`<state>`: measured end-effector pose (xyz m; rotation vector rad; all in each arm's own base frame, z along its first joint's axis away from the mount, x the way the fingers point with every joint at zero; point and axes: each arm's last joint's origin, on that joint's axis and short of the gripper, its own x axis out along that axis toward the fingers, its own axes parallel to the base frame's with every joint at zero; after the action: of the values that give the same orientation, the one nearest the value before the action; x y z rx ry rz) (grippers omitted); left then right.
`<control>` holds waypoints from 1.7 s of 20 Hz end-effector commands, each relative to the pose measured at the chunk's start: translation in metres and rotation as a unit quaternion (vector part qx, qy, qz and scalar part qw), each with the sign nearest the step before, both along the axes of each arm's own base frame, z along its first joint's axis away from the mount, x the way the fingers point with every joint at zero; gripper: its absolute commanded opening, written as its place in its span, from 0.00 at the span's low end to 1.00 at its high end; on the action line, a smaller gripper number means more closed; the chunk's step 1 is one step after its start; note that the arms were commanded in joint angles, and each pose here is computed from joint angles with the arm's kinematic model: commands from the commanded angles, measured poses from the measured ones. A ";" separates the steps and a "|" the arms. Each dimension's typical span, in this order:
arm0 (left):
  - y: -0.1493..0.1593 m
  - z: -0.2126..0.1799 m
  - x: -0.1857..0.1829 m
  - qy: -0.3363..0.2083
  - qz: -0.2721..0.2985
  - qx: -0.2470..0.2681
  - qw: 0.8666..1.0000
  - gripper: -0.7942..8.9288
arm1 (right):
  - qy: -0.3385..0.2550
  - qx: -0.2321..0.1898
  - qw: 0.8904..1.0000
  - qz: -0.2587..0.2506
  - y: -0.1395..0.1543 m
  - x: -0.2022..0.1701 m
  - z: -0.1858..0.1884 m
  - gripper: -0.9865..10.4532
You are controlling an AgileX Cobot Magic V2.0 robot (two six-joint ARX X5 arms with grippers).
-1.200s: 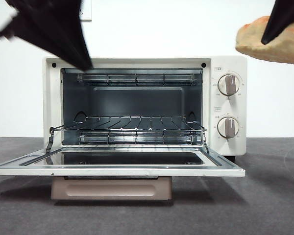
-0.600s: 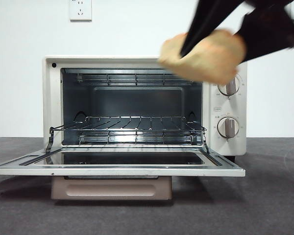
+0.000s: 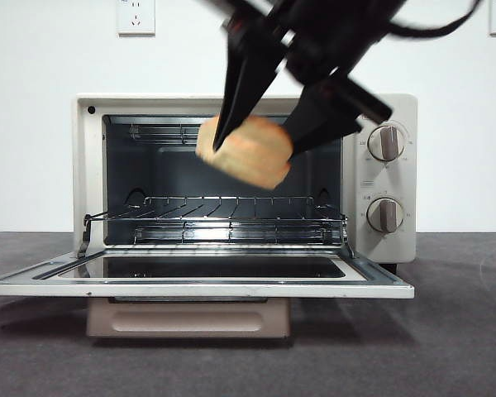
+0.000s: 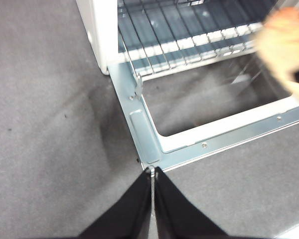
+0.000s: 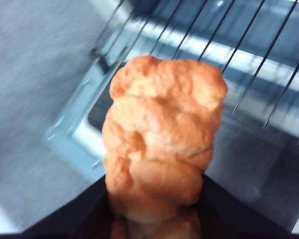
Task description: The left arm flap open the oven, the right arm pick bread and place it into oven, the left arm flap close the oven
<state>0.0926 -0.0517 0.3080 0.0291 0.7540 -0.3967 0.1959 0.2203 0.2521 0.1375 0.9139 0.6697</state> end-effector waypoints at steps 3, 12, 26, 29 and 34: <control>0.000 0.002 0.000 -0.006 -0.002 0.001 1.000 0.10 | -0.025 -0.014 0.999 -0.035 0.024 0.023 -0.002 0.26; 0.000 0.002 -0.001 -0.006 -0.002 0.001 1.000 0.10 | -0.083 -0.032 0.985 -0.145 0.040 0.066 -0.026 0.26; 0.000 0.002 0.000 -0.008 -0.002 0.000 1.000 0.10 | -0.080 -0.043 0.986 -0.142 0.032 0.052 -0.008 0.50; -0.001 0.001 0.001 -0.009 -0.003 0.001 1.000 0.10 | -0.077 -0.053 0.990 -0.103 0.025 0.029 0.014 0.50; -0.006 -0.020 0.014 -0.025 0.013 -0.019 0.999 0.10 | -0.119 -0.073 0.990 -0.032 -0.004 -0.011 0.060 0.49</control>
<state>0.1057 -0.0567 0.2848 0.0028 0.7030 -0.3860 0.1837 0.2118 0.3085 -0.0091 0.7496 0.5204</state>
